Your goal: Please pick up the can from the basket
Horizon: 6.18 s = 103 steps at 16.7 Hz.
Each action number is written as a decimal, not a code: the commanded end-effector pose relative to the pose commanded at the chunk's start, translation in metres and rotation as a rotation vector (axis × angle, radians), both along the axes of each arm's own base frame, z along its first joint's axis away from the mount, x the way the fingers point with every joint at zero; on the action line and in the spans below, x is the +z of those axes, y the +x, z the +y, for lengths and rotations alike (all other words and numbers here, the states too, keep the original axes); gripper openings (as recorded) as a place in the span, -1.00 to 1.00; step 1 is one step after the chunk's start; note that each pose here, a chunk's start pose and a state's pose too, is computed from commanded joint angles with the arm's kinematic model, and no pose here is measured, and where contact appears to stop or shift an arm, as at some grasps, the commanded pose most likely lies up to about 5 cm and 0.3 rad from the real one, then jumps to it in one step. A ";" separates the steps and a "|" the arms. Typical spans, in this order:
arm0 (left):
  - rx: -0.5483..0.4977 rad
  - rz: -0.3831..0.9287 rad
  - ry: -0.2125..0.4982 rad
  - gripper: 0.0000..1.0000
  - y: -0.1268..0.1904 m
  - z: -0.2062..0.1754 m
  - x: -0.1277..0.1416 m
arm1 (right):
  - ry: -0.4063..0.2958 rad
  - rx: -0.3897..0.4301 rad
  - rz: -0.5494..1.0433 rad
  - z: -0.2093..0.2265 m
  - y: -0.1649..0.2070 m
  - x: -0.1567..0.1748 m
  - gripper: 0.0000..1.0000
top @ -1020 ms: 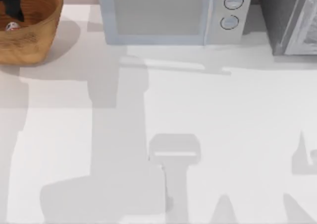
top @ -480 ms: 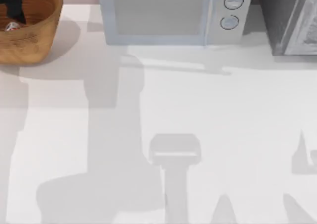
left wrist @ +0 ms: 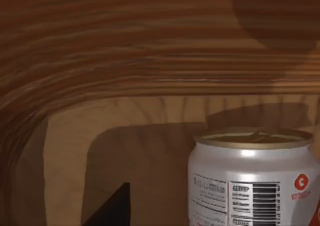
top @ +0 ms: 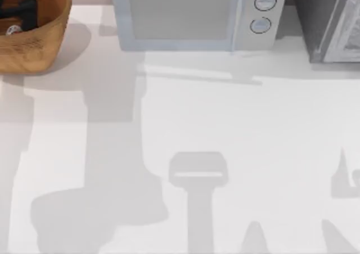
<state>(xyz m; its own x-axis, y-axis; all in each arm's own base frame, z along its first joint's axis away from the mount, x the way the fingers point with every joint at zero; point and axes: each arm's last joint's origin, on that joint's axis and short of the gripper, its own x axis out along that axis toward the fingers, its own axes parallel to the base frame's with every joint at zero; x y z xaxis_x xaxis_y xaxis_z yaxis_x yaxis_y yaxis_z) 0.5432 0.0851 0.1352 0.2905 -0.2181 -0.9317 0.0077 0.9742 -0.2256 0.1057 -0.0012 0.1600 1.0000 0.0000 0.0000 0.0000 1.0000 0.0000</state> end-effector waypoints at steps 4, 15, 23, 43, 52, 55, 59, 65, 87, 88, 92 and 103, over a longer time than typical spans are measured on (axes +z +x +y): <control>0.000 0.000 0.000 1.00 0.002 -0.002 -0.009 | 0.000 0.000 0.000 0.000 0.000 0.000 1.00; 0.000 0.000 0.000 -0.21 0.002 -0.002 -0.009 | 0.000 0.000 0.000 0.000 0.000 0.000 1.00; 0.000 0.000 0.000 -1.00 0.002 -0.002 -0.009 | 0.000 0.000 0.000 0.000 0.000 0.000 1.00; 0.048 -0.304 0.177 -1.00 -0.080 -0.038 0.181 | 0.000 0.000 0.000 0.000 0.000 0.000 1.00; 0.094 -0.790 0.254 -1.00 -0.324 -0.077 0.216 | 0.000 0.000 0.000 0.000 0.000 0.000 1.00; 0.112 -0.941 0.248 -1.00 -0.385 -0.082 0.168 | 0.000 0.000 0.000 0.000 0.000 0.000 1.00; 0.132 -1.107 0.226 -1.00 -0.426 -0.085 0.093 | 0.000 0.000 0.000 0.000 0.000 0.000 1.00; 0.151 -1.261 0.193 -1.00 -0.438 -0.086 0.028 | 0.000 0.000 0.000 0.000 0.000 0.000 1.00; -0.299 -1.236 -0.107 -1.00 -0.357 -0.106 0.086 | 0.000 0.000 0.000 0.000 0.000 0.000 1.00; -0.351 -1.242 -0.144 -1.00 -0.343 -0.109 0.090 | 0.000 0.000 0.000 0.000 0.000 0.000 1.00; -0.566 -1.255 -0.297 -1.00 -0.283 -0.123 0.089 | 0.000 0.000 0.000 0.000 0.000 0.000 1.00; -1.073 -1.175 -0.695 -1.00 -0.164 -0.156 -0.045 | 0.000 0.000 0.000 0.000 0.000 0.000 1.00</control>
